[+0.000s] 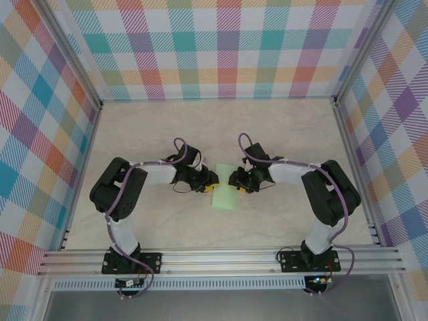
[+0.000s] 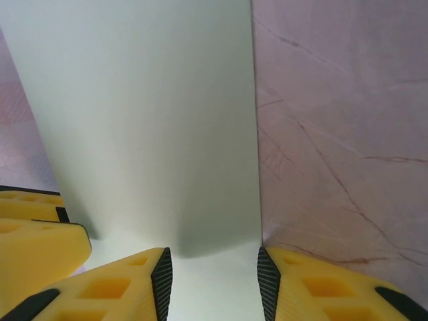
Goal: Fold a paper plane with a square sheet of paper (pick it up from the middle)
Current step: Fold the triangle a second time at the center of the table.
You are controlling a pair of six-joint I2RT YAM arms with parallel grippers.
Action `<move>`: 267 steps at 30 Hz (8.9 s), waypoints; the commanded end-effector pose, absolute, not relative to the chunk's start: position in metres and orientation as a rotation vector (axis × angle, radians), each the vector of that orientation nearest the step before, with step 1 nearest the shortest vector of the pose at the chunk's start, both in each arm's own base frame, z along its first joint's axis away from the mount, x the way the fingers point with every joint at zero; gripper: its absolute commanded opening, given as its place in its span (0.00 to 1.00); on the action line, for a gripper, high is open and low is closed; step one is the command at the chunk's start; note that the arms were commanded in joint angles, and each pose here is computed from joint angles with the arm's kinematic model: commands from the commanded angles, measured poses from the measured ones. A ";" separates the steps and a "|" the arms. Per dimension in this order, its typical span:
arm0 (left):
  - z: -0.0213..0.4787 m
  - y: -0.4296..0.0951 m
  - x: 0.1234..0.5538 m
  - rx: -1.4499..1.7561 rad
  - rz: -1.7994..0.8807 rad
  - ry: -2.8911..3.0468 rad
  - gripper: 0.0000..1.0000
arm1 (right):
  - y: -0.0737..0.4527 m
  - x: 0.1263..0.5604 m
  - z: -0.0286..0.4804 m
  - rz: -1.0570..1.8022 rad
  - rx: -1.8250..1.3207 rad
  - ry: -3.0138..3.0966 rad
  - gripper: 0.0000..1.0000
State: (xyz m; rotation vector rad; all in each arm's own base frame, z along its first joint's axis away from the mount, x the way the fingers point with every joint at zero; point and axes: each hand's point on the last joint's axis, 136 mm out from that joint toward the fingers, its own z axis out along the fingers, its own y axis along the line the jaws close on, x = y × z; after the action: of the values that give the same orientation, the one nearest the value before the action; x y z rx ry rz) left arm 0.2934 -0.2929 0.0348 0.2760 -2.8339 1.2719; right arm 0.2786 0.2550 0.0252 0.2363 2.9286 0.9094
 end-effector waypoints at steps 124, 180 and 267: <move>0.062 -0.308 0.297 0.240 1.316 -2.791 0.15 | 0.323 0.197 0.062 -0.175 -0.729 2.463 0.64; 0.066 -0.239 0.293 0.442 0.896 -3.144 0.39 | 0.306 0.207 0.073 0.680 -0.597 2.595 0.05; 0.064 -0.317 0.282 0.343 1.284 -2.928 0.21 | 0.261 0.264 0.026 0.921 -0.591 2.795 0.12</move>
State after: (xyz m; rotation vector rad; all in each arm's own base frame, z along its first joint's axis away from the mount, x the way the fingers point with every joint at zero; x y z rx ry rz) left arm 0.2821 -0.3083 0.0625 0.3256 -2.9573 1.2367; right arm 0.2610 0.2582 0.0235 -0.5611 2.8088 0.8858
